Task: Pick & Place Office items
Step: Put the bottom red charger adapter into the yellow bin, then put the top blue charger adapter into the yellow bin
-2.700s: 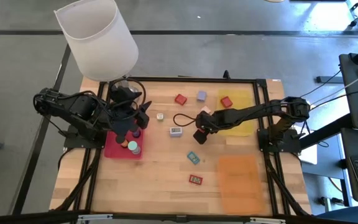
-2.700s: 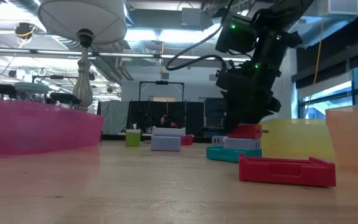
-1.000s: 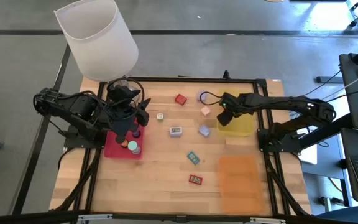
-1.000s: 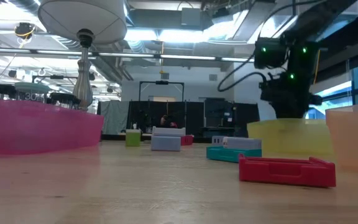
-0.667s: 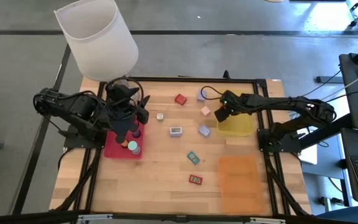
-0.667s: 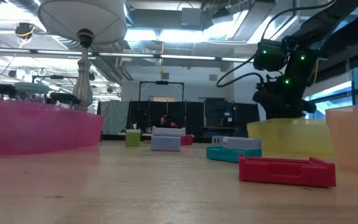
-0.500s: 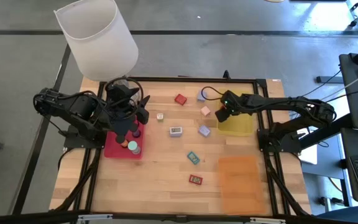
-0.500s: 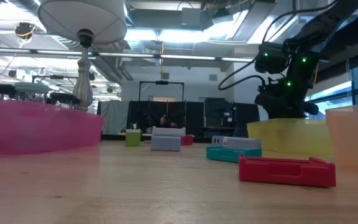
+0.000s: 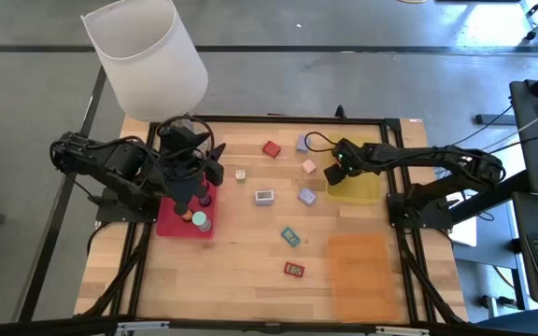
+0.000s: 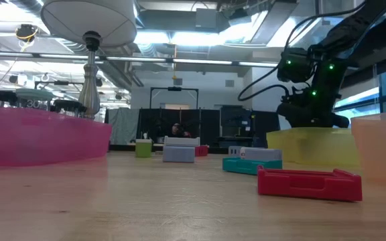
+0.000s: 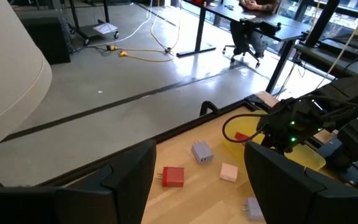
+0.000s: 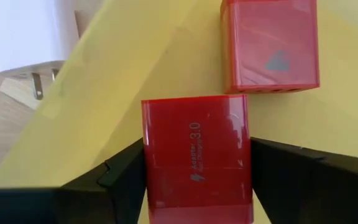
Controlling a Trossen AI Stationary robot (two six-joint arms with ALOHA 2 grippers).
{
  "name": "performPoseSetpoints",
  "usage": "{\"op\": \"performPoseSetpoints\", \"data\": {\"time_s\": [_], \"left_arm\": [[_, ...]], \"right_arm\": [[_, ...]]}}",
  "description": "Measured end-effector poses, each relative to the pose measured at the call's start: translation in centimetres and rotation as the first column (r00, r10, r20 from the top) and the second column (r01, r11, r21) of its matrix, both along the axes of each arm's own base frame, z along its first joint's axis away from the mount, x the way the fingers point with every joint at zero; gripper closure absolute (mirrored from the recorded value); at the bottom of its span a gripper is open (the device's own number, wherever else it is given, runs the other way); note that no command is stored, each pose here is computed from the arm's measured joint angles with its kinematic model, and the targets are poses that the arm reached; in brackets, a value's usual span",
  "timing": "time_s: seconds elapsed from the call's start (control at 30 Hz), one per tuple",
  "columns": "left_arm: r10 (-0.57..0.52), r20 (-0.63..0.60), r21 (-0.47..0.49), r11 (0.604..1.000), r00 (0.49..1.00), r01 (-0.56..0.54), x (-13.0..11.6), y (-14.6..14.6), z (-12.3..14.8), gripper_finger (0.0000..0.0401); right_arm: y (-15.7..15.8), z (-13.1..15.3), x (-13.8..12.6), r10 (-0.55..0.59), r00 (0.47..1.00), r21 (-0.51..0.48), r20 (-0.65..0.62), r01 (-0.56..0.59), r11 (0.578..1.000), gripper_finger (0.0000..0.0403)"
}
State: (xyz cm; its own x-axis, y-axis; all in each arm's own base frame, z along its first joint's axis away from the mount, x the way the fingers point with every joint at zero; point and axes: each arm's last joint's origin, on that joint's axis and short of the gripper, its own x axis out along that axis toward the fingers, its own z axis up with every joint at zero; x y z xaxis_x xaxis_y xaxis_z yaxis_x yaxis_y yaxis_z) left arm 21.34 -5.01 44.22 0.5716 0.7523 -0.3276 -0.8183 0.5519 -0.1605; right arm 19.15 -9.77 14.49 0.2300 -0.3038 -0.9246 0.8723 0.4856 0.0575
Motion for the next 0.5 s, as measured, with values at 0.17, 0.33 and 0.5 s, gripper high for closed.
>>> {"op": "performPoseSetpoints", "data": {"time_s": [0.17, 0.33, 0.5], "left_arm": [[-0.001, 0.0, -0.001, 1.0, 1.0, 0.001, 0.0, 0.0, 0.0, 0.0159], [-0.007, -0.01, -0.005, 1.0, 1.0, 0.006, 0.1, -0.1, -0.3, 0.0159], [-0.038, -0.075, -0.024, 0.999, 0.996, 0.036, 0.6, -0.3, -1.9, 0.0159]], "right_arm": [[0.0, 0.0, 0.0, 0.0, 1.0, -0.002, 0.001, 0.0, 1.0, 0.0123], [-0.2, 0.5, 0.3, -0.005, 1.0, -0.014, 0.013, 0.005, 1.0, 0.0092], [-0.8, 3.0, 1.5, 0.046, 0.999, -0.018, 0.01, -0.045, 0.999, 0.0073]]}}
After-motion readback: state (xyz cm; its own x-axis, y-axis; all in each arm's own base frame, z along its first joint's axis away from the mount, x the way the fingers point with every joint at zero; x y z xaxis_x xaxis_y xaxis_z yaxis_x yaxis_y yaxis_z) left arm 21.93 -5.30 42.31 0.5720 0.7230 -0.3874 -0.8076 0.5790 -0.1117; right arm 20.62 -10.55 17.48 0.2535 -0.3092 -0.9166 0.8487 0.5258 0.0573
